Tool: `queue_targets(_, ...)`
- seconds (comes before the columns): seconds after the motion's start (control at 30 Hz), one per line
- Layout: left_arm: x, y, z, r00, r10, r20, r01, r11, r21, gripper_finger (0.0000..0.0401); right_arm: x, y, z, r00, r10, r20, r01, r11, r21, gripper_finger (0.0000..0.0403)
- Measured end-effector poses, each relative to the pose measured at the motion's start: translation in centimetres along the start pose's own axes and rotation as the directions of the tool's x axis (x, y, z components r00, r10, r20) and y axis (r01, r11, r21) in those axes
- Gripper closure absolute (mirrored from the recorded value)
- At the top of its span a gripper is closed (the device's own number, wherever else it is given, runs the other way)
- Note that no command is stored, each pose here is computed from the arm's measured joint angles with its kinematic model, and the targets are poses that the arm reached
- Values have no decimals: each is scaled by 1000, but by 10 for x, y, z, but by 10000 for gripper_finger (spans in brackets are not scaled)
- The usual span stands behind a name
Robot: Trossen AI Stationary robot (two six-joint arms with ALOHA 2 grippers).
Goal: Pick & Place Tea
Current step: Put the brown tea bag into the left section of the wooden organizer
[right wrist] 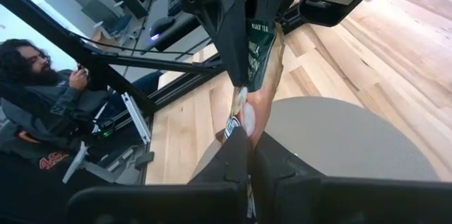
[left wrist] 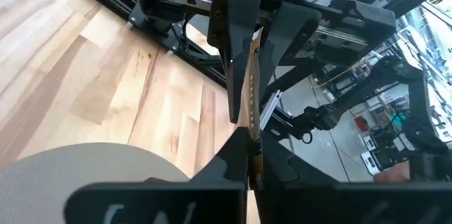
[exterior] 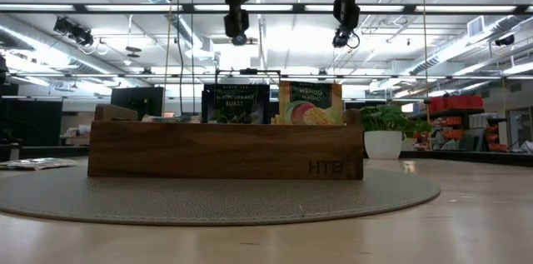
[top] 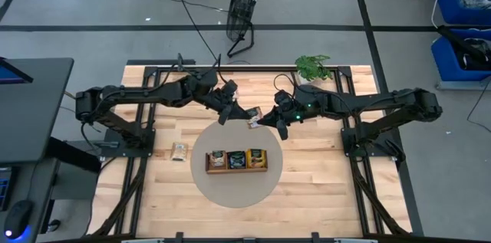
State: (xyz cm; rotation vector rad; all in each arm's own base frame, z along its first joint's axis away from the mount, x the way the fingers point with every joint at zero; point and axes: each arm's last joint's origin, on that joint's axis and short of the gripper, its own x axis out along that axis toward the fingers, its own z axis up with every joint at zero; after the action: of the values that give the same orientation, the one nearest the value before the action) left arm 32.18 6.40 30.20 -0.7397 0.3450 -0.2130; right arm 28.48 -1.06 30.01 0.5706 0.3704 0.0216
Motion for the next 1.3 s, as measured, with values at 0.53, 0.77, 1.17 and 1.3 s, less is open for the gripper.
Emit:
queue_targets(0.53,-25,-30,-8,997,73,-22,-73,997,24,399,-13,5,5,999,15,31,-14,999,-30,273)
queue_targets(0.77,-47,-53,-28,969,242,-54,-235,966,111,400,-36,8,11,987,-103,120,114,990,-84,236)
queue_targets(1.17,-45,-79,-76,908,412,-73,-379,883,277,400,-57,6,10,952,-260,159,278,955,-104,225)
queue_targets(1.3,-42,-75,-99,892,437,-118,-397,880,263,400,-57,6,9,952,-268,146,284,954,-100,225)
